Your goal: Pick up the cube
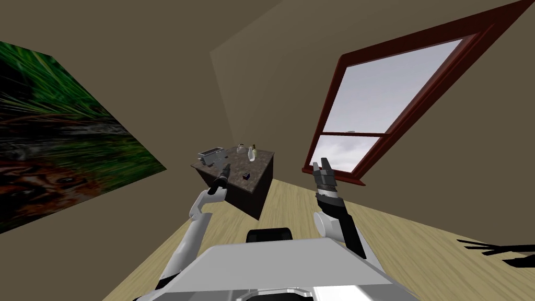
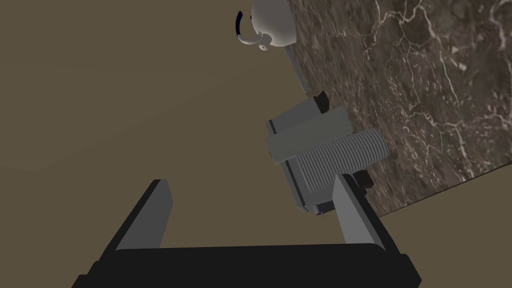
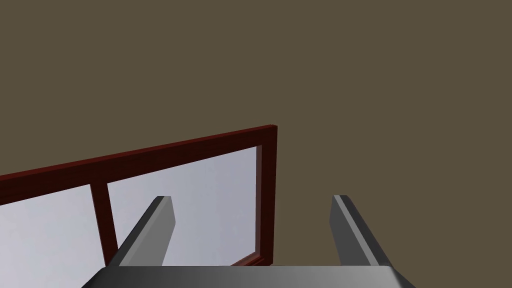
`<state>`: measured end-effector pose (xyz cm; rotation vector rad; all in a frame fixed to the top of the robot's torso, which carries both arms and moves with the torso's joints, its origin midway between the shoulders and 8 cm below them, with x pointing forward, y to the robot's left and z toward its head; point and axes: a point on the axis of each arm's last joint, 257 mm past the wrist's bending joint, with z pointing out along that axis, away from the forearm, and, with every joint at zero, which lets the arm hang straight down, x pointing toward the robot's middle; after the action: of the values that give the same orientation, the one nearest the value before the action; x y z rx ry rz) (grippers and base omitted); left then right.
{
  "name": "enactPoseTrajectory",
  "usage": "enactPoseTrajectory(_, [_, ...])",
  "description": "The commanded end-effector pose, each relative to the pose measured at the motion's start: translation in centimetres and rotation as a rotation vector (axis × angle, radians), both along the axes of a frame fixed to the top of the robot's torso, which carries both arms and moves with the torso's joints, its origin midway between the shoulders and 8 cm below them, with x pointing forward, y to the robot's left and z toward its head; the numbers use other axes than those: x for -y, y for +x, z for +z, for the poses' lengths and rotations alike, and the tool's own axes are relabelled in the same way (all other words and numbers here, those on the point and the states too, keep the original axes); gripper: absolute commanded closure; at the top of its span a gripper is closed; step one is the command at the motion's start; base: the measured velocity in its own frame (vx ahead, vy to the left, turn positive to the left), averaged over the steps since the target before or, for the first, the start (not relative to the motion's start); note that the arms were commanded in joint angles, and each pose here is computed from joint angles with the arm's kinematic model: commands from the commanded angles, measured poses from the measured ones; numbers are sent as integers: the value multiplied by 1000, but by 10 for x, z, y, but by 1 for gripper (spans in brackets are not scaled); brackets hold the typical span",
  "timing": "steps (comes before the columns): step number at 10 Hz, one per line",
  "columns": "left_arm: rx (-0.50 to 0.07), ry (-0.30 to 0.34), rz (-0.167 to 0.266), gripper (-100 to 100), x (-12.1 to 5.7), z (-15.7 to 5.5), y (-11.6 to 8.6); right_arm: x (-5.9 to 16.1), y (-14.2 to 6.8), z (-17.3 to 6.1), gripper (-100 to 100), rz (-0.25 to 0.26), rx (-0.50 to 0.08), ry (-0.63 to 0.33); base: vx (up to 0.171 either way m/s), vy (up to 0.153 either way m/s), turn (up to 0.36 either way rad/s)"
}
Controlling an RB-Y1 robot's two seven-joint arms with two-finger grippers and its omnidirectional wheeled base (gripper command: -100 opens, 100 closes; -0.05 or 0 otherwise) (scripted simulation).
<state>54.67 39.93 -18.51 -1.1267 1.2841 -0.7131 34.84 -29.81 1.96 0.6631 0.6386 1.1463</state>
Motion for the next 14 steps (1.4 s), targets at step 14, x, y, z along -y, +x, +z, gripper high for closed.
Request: enactPoseTrajectory(14, [-360, -38, 179, -100, -66, -68, 29, 0, 0, 0, 0, 0, 0, 0, 3, 17, -23])
